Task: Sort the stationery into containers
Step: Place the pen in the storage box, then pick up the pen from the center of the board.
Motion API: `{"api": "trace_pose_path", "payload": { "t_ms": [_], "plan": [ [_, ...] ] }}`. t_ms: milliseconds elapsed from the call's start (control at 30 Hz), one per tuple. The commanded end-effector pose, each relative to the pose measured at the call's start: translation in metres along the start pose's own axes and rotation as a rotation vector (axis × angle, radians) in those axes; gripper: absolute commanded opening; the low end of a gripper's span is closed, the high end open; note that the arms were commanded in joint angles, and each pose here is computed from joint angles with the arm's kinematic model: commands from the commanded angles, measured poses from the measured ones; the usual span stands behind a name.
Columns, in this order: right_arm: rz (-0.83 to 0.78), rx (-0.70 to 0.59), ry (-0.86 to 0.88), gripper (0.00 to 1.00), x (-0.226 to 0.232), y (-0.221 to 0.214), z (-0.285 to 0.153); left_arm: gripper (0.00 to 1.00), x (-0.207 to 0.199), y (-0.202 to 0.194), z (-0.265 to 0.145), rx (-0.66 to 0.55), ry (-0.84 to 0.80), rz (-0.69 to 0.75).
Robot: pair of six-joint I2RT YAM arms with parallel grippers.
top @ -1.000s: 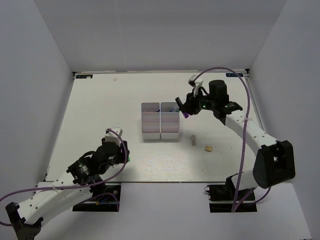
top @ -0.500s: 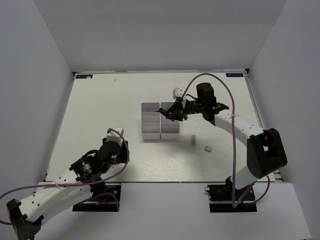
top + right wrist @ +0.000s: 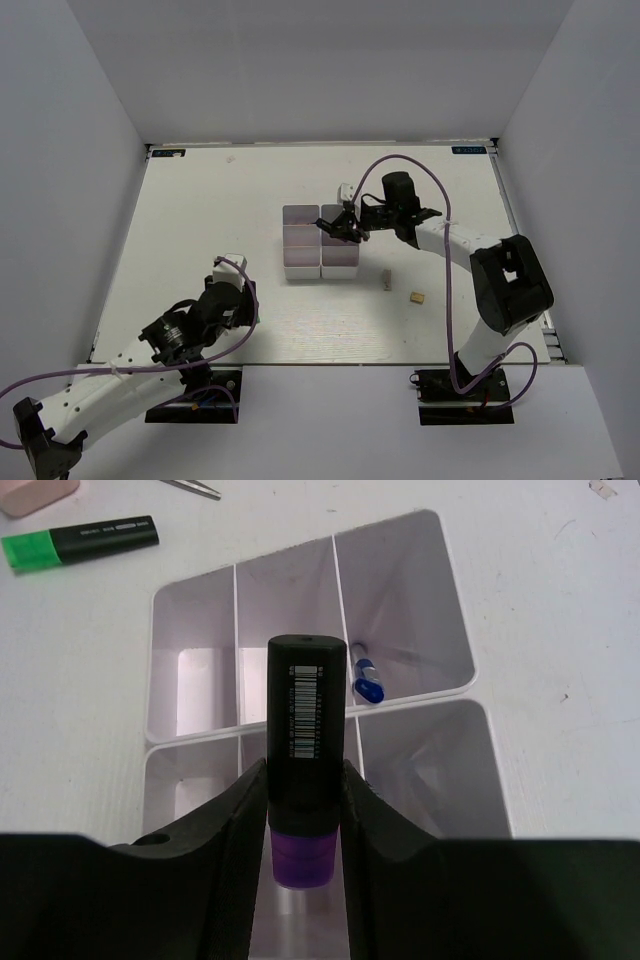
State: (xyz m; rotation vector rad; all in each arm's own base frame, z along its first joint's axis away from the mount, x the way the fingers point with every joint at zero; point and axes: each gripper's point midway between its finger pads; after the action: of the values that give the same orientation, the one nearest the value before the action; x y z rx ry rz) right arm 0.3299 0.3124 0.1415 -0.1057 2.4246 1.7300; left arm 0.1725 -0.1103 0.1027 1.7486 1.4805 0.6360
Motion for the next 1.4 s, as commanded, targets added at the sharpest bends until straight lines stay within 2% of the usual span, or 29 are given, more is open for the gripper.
{"api": "trace_pose_path", "payload": {
  "t_ms": [0,33,133,267,300,333,400,433,467,533,567,600,633,667,700,733,867,900,1000,1167,1367],
  "plan": [
    [-0.073,-0.010,-0.025,0.35,-0.009,0.010,0.000,0.70,0.006,0.000,0.001,-0.007,0.038,-0.012],
    [-0.079,-0.006,-0.021,0.44,-0.007,0.009,-0.001,0.70,0.007,-0.002,0.002,0.005,0.050,-0.007],
    [-0.077,-0.010,-0.008,0.54,-0.001,0.011,-0.003,0.70,0.011,-0.002,0.003,0.010,0.081,-0.022],
    [-0.070,-0.006,-0.001,0.55,0.004,0.013,-0.007,0.69,0.020,-0.007,0.003,0.038,0.145,-0.044],
    [-0.073,-0.009,-0.004,0.55,0.004,0.015,-0.008,0.67,0.023,-0.007,0.003,0.036,0.167,-0.047],
    [-0.073,-0.010,-0.006,0.55,0.004,0.015,-0.009,0.60,0.025,-0.004,0.002,0.027,0.186,-0.077],
    [-0.048,-0.023,-0.019,0.47,0.005,0.025,-0.014,0.49,0.029,-0.006,0.002,0.040,0.216,-0.078],
    [-0.041,-0.037,-0.026,0.36,0.006,0.034,-0.017,0.40,0.026,-0.002,0.002,0.030,0.210,-0.089],
    [0.005,-0.029,-0.050,0.03,0.005,0.037,-0.019,0.34,0.025,-0.001,0.003,0.039,0.218,-0.078],
    [0.144,-0.023,-0.095,0.00,0.006,0.052,-0.028,0.28,0.022,0.005,0.006,0.041,0.231,-0.072],
    [0.163,-0.012,-0.150,0.00,-0.004,0.060,-0.034,0.28,0.019,0.013,0.008,0.049,0.244,-0.080],
    [0.270,0.008,-0.146,0.00,0.003,0.060,-0.037,0.28,0.019,0.011,0.012,0.071,0.262,-0.072],
    [0.289,0.004,-0.150,0.00,0.006,0.072,-0.046,0.28,0.018,0.012,0.015,0.090,0.281,-0.080],
    [0.301,0.006,-0.157,0.22,0.007,0.076,-0.049,0.33,0.021,0.016,0.017,0.096,0.306,-0.111],
    [0.367,0.050,-0.163,0.90,0.017,0.070,-0.057,0.40,0.022,0.009,0.024,0.142,0.337,-0.110],
    [0.373,0.053,-0.180,0.91,0.020,0.075,-0.065,0.44,0.022,0.006,0.026,0.166,0.340,-0.126],
    [0.453,0.107,-0.161,0.91,0.053,0.063,-0.085,0.48,0.022,-0.007,0.045,0.253,0.332,-0.288],
    [0.483,0.136,-0.157,0.85,0.060,0.057,-0.089,0.50,0.018,-0.012,0.050,0.281,0.316,-0.311],
    [0.548,0.178,-0.155,0.61,0.074,0.043,-0.099,0.51,0.017,-0.023,0.061,0.326,0.297,-0.367],
    [0.534,0.149,-0.219,0.59,0.080,0.029,-0.109,0.51,0.009,-0.020,0.079,0.325,0.258,-0.400],
    [0.608,0.146,-0.208,0.59,0.087,0.020,-0.111,0.51,0.012,-0.027,0.089,0.369,0.291,-0.397]
  ]
}}
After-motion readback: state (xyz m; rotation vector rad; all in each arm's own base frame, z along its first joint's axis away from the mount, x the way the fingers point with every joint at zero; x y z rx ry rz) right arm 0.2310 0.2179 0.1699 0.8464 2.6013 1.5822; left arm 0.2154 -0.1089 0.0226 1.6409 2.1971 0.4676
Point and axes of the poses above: each gripper's point midway between its finger pads, its own z axis out along the fingers, its own x axis along the line the jaws close on, y = z × x
